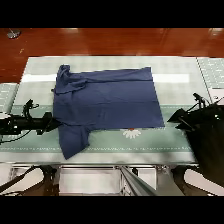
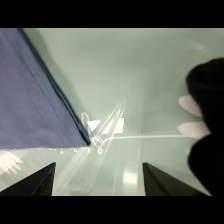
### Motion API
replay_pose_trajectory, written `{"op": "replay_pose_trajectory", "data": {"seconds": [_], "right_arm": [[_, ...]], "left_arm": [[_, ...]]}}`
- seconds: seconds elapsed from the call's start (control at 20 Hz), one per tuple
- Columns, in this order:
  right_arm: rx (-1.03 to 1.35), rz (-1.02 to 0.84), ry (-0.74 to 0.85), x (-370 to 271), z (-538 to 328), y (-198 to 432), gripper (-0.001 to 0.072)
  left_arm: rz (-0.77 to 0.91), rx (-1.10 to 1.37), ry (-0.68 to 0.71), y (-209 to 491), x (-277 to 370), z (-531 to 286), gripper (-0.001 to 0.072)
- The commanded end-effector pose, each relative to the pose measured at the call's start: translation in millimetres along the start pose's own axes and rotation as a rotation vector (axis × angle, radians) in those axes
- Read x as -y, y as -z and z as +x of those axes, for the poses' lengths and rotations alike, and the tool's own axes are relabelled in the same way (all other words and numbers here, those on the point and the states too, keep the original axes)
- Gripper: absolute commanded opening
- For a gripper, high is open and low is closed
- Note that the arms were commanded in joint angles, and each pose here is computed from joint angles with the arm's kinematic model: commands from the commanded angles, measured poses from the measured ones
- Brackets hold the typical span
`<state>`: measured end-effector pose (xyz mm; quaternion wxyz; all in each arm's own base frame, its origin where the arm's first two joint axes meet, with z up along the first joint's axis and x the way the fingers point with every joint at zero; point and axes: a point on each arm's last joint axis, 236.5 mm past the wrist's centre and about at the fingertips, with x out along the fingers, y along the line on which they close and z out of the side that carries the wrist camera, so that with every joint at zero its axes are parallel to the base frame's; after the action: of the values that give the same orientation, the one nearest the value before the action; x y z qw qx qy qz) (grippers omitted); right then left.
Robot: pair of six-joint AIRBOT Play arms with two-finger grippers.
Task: Fold the shirts.
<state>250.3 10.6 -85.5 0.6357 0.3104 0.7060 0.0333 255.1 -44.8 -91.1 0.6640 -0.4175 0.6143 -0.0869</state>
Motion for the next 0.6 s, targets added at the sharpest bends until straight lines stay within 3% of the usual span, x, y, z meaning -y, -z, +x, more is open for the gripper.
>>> {"op": "replay_pose_trajectory", "data": {"seconds": [0.0,0.25,0.3,0.4,0.55], "right_arm": [[-0.035,-0.001,-0.02,-14.9,25.7,3.9,0.0624],[-0.01,-0.073,-0.058,-58.6,50.9,-27.2,0.0618],[-0.003,-0.074,-0.079,-69.9,53.3,-32.1,0.0568],[-0.034,-0.139,-0.102,-92.0,60.4,-26.6,0.0019],[-0.01,-0.283,-0.109,-126.5,26.4,-42.5,0.0016]], "left_arm": [[0.012,0.01,0.005,-3.1,2.8,-0.7,0.0029],[0.009,0.016,0.011,-4.6,4.4,-0.6,0.0029],[0.002,0.029,0.022,-7.6,7.0,-0.7,0.0029],[-0.005,0.076,0.081,-20.1,22.2,-3.5,0.0029],[0.064,0.181,0.216,-60.4,76.9,-36.3,0.0028]]}}
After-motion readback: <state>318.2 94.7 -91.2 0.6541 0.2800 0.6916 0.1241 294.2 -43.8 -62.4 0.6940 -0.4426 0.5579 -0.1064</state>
